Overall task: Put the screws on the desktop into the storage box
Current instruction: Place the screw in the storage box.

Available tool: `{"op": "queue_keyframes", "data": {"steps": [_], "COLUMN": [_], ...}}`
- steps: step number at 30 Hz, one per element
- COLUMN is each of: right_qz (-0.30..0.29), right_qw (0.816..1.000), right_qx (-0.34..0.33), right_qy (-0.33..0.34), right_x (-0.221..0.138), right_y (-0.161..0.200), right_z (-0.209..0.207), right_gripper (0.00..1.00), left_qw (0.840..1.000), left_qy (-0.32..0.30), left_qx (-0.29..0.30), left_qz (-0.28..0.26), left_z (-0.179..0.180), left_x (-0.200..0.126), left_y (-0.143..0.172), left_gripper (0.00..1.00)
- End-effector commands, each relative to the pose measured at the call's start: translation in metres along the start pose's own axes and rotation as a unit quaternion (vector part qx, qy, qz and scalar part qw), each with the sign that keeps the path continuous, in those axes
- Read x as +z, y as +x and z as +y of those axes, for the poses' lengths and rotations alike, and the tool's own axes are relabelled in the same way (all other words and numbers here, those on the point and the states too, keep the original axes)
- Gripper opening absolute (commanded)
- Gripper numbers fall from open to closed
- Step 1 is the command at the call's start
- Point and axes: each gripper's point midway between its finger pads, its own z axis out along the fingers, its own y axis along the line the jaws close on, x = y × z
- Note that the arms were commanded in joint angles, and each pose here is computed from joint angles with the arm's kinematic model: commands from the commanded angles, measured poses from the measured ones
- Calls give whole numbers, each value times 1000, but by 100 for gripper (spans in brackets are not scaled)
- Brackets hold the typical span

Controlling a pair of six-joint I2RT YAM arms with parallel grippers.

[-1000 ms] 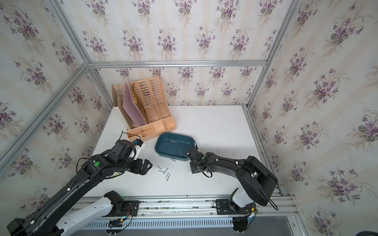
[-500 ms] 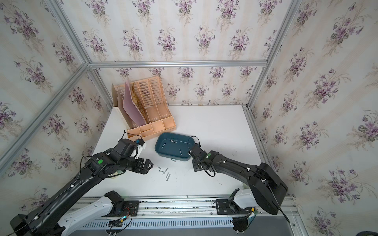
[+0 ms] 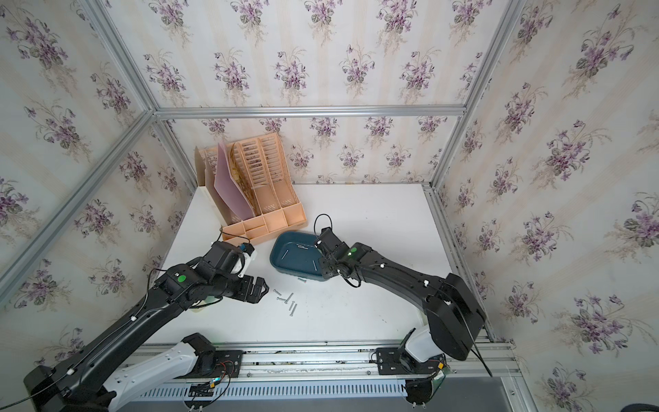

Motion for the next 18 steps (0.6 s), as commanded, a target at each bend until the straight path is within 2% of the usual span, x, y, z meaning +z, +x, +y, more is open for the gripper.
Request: {"op": "queue_keyframes", "data": {"steps": [1,3,7,9,10,18], "right_qz": [-7,-9,-16,-20,-21,-36], "right_qw": [1000,1000,999,999,999,996], "right_qx": [-18,-22,-28,-29,-30,-46], "right_qy": [-13,-17,-17,-18,-22,-70], "right_x": [7,10,13,11,10,-12], "right_y": [-13,-18,-28,-30,-30,-20], "right_z": [10,15,18,19,20,26], "right_gripper": [33,34,51,67,72,98], "left_qw": [1000,1000,1000,999,999,999], "left_qy": [2,2,2,1,0,-1], "left_qx": [-11,-16,-26,-31,-33,-40], "left_qz": [-3,0,5,8,10,13], "left_z": [-1,0,0,1,1,2], "left_x": [1,3,7,8,8,12], "left_y": [-2,-1,2,3,4,5], "left_gripper": [99,99,99,99,99,99]}}
